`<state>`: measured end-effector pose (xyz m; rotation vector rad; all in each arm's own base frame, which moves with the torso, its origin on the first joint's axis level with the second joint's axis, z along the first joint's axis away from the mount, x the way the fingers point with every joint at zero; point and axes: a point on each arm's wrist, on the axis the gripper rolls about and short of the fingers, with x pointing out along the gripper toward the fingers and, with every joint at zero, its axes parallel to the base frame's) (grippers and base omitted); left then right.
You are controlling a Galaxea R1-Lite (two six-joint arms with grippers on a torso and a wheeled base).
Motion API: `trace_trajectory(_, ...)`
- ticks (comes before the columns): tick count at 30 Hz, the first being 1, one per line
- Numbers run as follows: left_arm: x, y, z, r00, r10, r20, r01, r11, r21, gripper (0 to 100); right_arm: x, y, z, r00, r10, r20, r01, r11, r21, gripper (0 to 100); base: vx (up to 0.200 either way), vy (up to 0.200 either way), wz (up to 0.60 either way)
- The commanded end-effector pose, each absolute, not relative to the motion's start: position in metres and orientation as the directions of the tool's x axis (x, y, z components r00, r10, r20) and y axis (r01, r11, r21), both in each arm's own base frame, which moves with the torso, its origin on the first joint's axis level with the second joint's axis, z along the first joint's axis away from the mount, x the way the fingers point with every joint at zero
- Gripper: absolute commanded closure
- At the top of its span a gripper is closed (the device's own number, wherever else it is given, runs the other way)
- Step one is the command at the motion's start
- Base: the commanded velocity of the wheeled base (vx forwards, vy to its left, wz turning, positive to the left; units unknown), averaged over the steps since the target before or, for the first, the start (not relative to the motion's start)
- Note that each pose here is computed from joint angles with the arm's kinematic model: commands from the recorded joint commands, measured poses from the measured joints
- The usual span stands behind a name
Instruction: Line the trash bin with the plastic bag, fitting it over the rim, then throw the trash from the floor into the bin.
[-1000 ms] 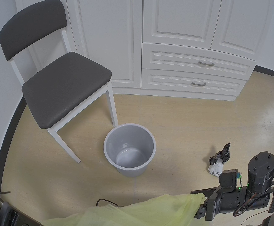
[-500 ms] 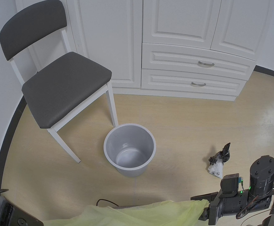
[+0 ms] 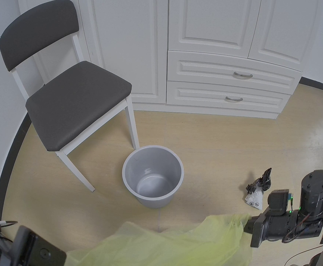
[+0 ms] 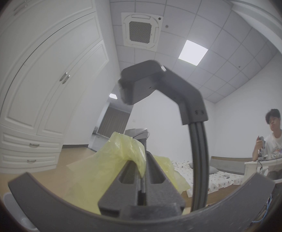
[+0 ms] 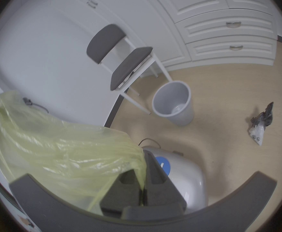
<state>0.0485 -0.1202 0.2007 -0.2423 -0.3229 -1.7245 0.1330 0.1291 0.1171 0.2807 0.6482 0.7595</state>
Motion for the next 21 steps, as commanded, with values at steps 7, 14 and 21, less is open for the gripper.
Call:
trace_trajectory(7,0.084,-0.144,0.177,-0.019,-0.977,0.211,0.999,-0.026,-0.029,100,0.160,0.108,0.152,0.745,0.597,-0.298,-0.442,0.776,0.450,100,0.000,0.000,0.00)
trace_trajectory(14,0.094,-0.143,0.173,0.032,-0.980,0.195,0.999,0.024,-0.040,100,0.158,0.105,0.162,0.763,0.595,-0.251,-0.452,0.770,0.451,100,0.000,0.000,0.00)
trace_trajectory(21,0.100,-0.144,0.172,0.057,-0.981,0.185,0.998,0.049,-0.050,100,0.156,0.104,0.165,0.766,0.598,-0.236,-0.460,0.766,0.450,100,0.000,0.000,0.00)
